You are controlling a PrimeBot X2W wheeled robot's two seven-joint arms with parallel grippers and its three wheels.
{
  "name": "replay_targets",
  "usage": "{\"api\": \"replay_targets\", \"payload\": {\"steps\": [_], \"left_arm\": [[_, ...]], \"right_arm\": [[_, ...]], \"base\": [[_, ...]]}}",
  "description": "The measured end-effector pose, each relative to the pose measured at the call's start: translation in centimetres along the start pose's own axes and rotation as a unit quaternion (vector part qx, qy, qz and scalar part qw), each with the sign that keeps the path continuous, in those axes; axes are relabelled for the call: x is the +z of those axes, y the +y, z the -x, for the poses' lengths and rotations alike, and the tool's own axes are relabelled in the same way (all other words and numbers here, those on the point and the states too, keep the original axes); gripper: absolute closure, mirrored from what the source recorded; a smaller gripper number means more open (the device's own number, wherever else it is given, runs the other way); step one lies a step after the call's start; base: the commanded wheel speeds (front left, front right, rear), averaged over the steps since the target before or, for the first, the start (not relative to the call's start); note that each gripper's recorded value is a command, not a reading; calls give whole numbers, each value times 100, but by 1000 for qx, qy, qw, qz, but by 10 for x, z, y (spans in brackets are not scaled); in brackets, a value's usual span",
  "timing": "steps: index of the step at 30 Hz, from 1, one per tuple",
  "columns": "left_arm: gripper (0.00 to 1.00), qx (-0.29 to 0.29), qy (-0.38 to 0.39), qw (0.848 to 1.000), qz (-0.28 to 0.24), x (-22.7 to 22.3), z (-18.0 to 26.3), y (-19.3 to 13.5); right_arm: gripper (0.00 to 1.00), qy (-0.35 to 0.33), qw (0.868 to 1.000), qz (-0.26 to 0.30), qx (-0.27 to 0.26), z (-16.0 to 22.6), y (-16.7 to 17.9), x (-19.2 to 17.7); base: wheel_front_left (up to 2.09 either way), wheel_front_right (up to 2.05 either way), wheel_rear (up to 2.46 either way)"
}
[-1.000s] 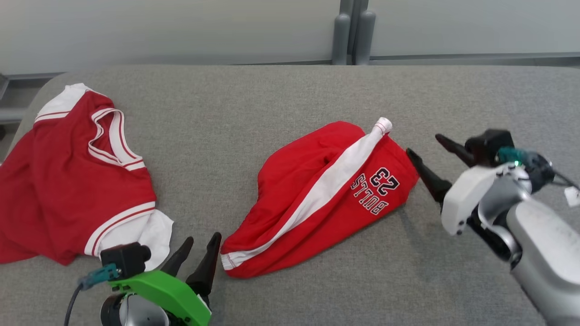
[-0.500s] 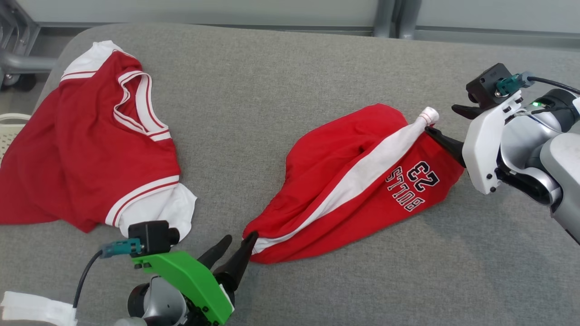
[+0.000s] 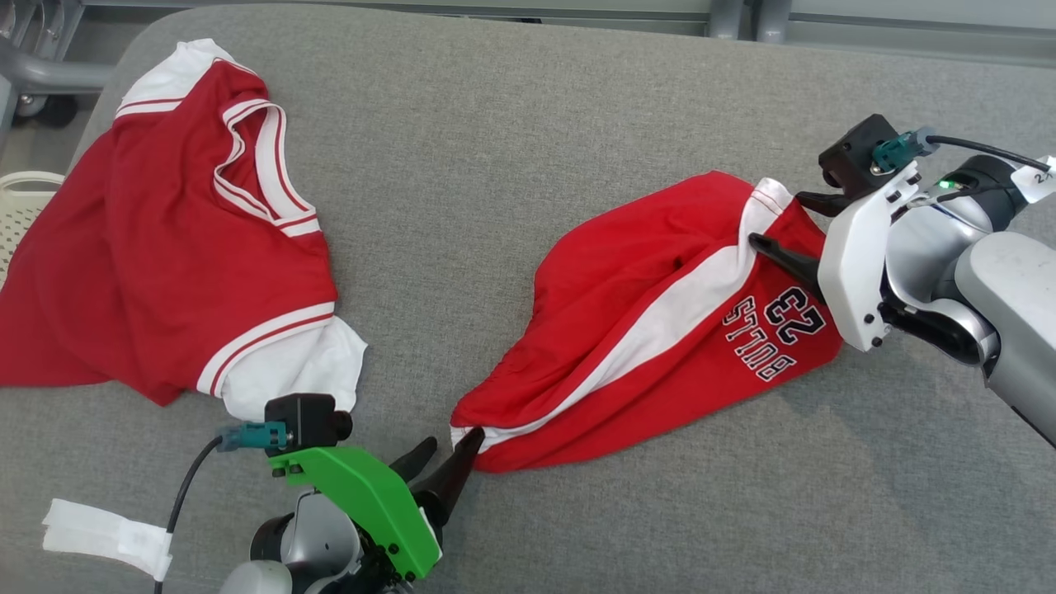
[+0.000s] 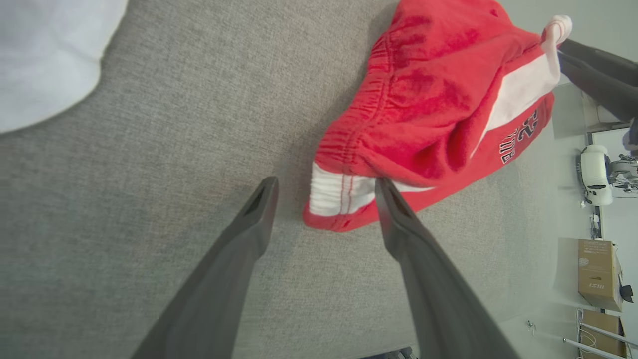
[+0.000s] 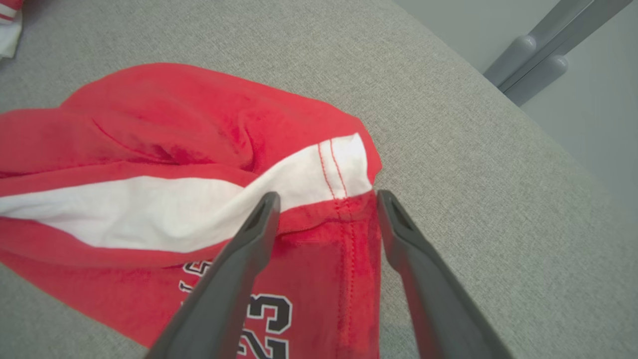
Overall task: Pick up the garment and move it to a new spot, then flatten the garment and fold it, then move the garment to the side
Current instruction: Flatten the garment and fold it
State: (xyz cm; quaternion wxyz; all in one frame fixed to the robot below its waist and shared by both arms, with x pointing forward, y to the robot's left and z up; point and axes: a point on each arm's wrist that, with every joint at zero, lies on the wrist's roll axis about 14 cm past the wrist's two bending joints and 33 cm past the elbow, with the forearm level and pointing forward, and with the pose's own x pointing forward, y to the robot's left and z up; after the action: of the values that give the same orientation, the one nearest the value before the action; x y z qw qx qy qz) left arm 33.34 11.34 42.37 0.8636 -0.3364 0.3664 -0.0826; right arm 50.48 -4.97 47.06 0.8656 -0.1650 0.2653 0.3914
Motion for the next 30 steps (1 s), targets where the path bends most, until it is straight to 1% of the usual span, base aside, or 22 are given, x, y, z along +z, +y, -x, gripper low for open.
{"api": "replay_targets", "payload": {"steps": [6, 12, 15, 16, 18, 19, 20, 21, 22, 24, 25, 30], "left_arm": [[0, 15, 14, 1000, 2, -7, -7, 10], [0, 20, 13, 1000, 4, -9, -13, 13], [0, 8, 23, 1000, 7, -15, -15, 7], [0, 4, 25, 1000, 8, -16, -16, 6], [0, 1, 29, 1000, 10, -19, -17, 5], [0, 0, 31, 999, 12, -20, -17, 5], [14, -1, 31, 999, 14, -21, -18, 5], [34, -1, 29, 999, 16, -21, -18, 5], [57, -2, 27, 999, 18, -21, -19, 5], [84, -5, 15, 1000, 20, -15, -20, 3], [100, -11, 10, 1000, 19, -12, -21, 0], [100, -22, -10, 1000, 16, -1, -21, -5]], "right_arm": [[0, -3, 1000, 3, 3, -3, -1, 1], [0, -3, 1000, 6, 5, -1, -1, 1], [0, -4, 1000, 4, 6, 0, -1, 2], [15, -5, 1000, 3, 9, 0, 0, 2], [56, -6, 1000, 2, 12, -1, 3, 2], [75, -7, 1000, 1, 14, -1, 4, 2], [100, -5, 1000, 1, 17, -1, 5, 2], [100, -5, 1000, 1, 18, 0, 6, 2], [100, -5, 1000, 1, 20, 0, 7, 1], [100, -7, 1000, -3, 22, 1, 8, 3], [100, -10, 1000, -4, 22, 2, 8, 4], [100, -22, 999, -12, 24, 7, 8, 9]], "base": [[0, 0, 0], [0, 0, 0], [0, 0, 0], [0, 0, 0], [0, 0, 0], [0, 0, 0], [0, 0, 0], [0, 0, 0], [0, 0, 0], [0, 0, 0], [0, 0, 0], [0, 0, 0]]}}
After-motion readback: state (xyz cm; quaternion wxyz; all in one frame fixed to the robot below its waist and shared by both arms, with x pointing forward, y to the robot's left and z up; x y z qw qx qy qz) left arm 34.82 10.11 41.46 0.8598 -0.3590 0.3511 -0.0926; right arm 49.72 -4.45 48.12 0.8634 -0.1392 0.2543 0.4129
